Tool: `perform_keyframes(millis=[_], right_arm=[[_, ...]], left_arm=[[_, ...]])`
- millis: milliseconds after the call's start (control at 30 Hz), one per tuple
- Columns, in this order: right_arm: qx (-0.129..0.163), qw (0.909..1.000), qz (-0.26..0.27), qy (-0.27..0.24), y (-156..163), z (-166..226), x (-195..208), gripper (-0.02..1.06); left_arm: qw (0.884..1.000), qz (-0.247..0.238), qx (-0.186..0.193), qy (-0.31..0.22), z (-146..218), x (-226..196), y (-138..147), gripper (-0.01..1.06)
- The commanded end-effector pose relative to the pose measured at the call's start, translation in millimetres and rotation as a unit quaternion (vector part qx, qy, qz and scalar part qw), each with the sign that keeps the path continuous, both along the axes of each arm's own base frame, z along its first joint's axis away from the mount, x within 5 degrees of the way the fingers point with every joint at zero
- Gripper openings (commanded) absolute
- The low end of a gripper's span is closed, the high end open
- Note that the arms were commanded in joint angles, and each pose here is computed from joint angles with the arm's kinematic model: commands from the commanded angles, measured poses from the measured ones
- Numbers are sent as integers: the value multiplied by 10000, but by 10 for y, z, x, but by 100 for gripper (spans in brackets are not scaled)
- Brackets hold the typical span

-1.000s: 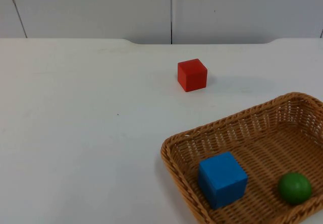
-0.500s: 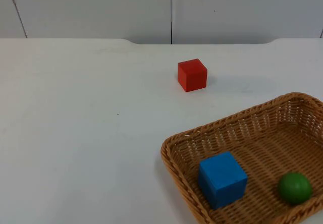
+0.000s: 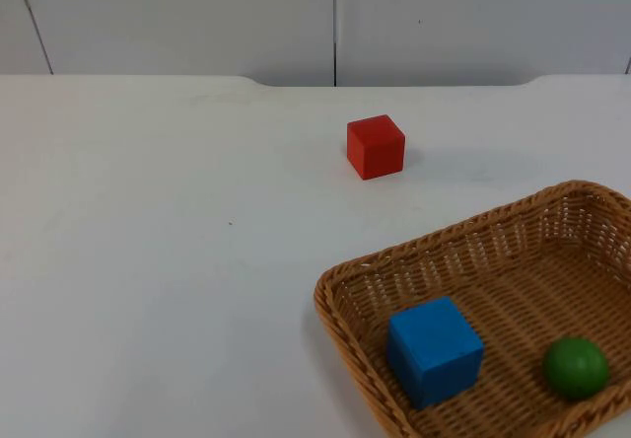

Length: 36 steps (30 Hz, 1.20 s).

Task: Place all geometric objects except the red cube into the basket.

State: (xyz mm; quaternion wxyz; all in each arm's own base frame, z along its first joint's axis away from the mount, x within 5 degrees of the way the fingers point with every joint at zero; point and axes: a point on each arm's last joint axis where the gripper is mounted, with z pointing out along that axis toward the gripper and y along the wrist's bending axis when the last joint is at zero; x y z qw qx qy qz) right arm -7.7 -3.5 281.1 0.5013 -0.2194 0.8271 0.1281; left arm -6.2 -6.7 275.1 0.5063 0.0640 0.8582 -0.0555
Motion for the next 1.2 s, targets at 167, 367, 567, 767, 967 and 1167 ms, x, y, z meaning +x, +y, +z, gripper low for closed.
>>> perform_keyframes(millis=[167,367,567,767,967,1167], right_arm=[[6,10000,-14,-45,-1,-7,11,105],[7,10000,-48,-45,-1,-7,10,105],[27,9971,-755,-44,13,-6,5,105],[33,9869,-1613,-43,28,-6,2,105],[31,9783,-2072,-45,35,-6,2,105],[31,9774,-2112,-45,36,-6,2,105]], left_arm=[[10000,31,-26,-53,-2,4,1,105],[10000,27,-54,-50,-2,4,-2,105],[10000,40,-61,-62,0,5,0,105],[10000,46,-53,-62,0,5,1,105],[10000,46,-53,-62,0,5,1,105],[10000,46,-53,-62,0,5,1,105]])
